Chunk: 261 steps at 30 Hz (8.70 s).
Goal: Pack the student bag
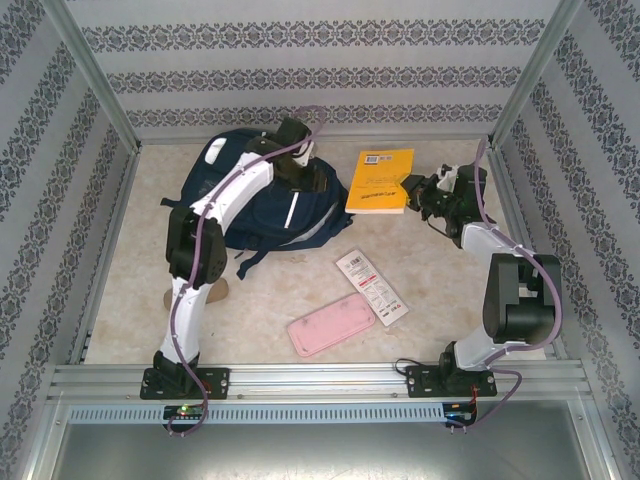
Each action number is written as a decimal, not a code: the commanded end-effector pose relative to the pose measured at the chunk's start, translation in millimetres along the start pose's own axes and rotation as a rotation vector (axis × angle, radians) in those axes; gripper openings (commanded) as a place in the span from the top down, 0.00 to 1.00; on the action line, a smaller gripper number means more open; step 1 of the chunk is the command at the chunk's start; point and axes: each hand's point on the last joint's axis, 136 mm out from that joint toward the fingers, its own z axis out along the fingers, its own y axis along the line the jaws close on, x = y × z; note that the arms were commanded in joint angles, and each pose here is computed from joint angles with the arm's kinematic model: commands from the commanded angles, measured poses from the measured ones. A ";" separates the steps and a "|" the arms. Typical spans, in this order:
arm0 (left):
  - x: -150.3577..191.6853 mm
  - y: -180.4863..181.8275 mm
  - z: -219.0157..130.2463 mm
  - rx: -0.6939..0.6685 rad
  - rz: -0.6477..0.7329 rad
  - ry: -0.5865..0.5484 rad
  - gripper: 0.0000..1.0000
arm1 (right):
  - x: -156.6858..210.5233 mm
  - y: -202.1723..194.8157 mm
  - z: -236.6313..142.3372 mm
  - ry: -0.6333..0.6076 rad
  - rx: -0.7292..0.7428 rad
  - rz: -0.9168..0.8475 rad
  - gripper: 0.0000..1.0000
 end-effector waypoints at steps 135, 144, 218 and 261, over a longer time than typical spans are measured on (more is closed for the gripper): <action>-76.0 27.9 -162.2 0.491 -0.192 -0.294 1.00 | 126.3 28.9 191.4 0.199 0.225 -0.384 0.51; -65.1 28.5 -150.0 0.488 -0.177 -0.279 1.00 | 142.6 -28.3 92.0 0.225 0.464 -0.505 0.51; -30.6 -0.3 -117.9 0.478 -0.136 -0.177 1.00 | 132.8 -154.4 -13.9 0.346 1.286 -0.911 0.38; -44.4 -11.3 -131.5 0.536 -0.139 -0.212 1.00 | 120.2 9.7 14.0 0.107 0.716 -0.796 1.00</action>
